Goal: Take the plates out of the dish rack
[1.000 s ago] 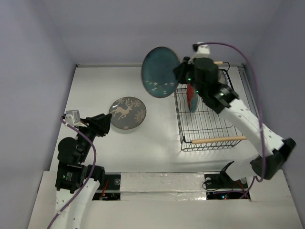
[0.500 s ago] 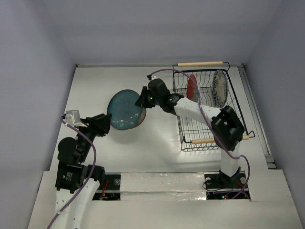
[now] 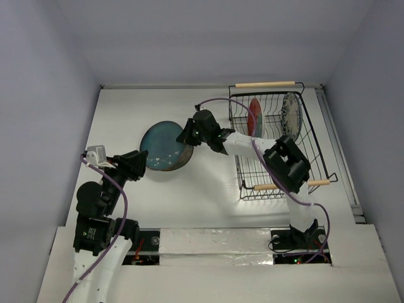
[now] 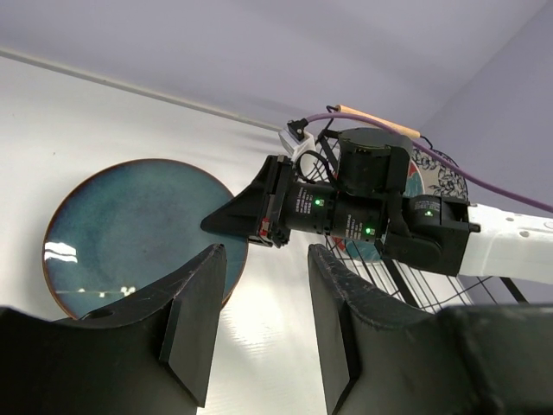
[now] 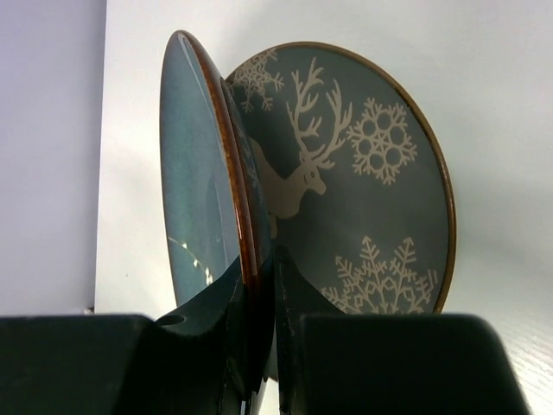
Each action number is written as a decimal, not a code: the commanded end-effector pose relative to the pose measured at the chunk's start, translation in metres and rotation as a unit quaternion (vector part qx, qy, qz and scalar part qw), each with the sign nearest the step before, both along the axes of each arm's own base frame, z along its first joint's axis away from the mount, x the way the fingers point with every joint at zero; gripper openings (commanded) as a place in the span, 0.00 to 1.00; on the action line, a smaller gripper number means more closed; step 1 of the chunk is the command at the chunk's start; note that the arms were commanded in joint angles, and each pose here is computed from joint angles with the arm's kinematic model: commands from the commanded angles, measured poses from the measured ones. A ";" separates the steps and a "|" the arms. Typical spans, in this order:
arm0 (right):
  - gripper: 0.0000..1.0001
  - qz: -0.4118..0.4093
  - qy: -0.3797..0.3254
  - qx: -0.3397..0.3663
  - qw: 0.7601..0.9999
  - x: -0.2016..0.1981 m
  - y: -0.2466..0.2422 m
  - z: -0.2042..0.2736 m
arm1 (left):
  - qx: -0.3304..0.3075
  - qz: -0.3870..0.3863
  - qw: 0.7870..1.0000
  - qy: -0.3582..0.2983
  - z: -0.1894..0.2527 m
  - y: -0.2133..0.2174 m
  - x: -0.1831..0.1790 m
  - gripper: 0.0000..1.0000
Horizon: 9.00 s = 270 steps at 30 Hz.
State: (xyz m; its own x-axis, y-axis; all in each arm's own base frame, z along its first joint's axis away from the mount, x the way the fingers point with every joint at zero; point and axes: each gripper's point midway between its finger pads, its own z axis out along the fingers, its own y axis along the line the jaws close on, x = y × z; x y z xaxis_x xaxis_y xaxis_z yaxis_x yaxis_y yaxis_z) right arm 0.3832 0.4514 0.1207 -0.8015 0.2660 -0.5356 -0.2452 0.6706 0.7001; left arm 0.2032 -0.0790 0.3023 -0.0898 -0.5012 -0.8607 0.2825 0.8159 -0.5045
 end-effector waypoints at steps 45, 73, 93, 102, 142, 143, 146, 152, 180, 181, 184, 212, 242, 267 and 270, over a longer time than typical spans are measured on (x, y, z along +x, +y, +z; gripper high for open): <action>1.00 -0.054 -0.074 -0.233 0.968 0.011 -0.028 -0.029 | -0.006 -0.003 0.999 -0.034 0.018 0.000 -0.002 0.40; 1.00 -0.110 -0.173 -0.282 0.937 0.001 -0.064 0.080 | -0.007 0.000 0.999 -0.040 0.021 0.001 -0.005 0.40; 0.40 -0.444 -0.156 -0.380 0.797 -0.006 -0.452 0.182 | -0.009 0.004 0.999 -0.038 0.020 0.002 -0.004 0.04; 0.67 -0.444 -0.085 -0.437 0.778 0.018 -0.491 0.135 | -0.006 -0.011 1.000 -0.025 0.016 -0.005 -0.003 0.21; 0.00 -0.462 -0.152 -0.432 0.759 0.009 -0.491 0.239 | -0.009 -0.018 0.999 -0.037 0.021 -0.006 -0.009 0.28; 0.00 -0.471 -0.167 -0.415 0.760 0.001 -0.492 0.254 | -0.008 -0.018 0.999 -0.036 0.020 -0.007 -0.009 0.28; 0.00 -0.487 -0.195 -0.372 0.766 -0.015 -0.490 0.280 | -0.009 -0.018 0.999 -0.036 0.020 -0.006 -0.008 0.28; 0.00 -0.496 -0.273 -0.248 0.786 -0.049 -0.476 0.333 | -0.008 -0.018 0.999 -0.035 0.020 -0.007 -0.008 0.29; 0.00 -0.049 -0.232 0.178 0.955 0.001 -0.034 0.283 | -0.006 -0.008 1.000 -0.030 0.018 -0.003 -0.005 0.29; 0.00 -0.044 -0.219 0.180 0.958 0.000 -0.024 0.274 | -0.006 -0.008 1.000 -0.030 0.018 -0.003 -0.005 0.29; 0.00 -0.045 -0.184 0.178 0.966 0.010 -0.003 0.236 | -0.007 -0.008 1.000 -0.029 0.018 -0.003 -0.004 0.29; 0.06 -0.074 -0.043 0.143 0.986 0.017 0.009 0.069 | -0.006 -0.009 1.000 -0.028 0.017 -0.004 -0.004 0.29; 0.98 -0.059 -0.076 -0.259 0.961 0.012 -0.037 -0.023 | -0.006 -0.011 0.999 -0.031 0.018 -0.004 -0.005 0.29; 0.68 -0.164 -0.215 -0.281 0.921 -0.005 -0.133 0.139 | -0.006 -0.011 1.000 -0.027 0.017 -0.004 -0.004 0.29; 0.00 -0.230 -0.226 -0.285 0.903 -0.005 -0.197 0.164 | -0.006 -0.011 1.000 -0.028 0.017 -0.004 -0.004 0.29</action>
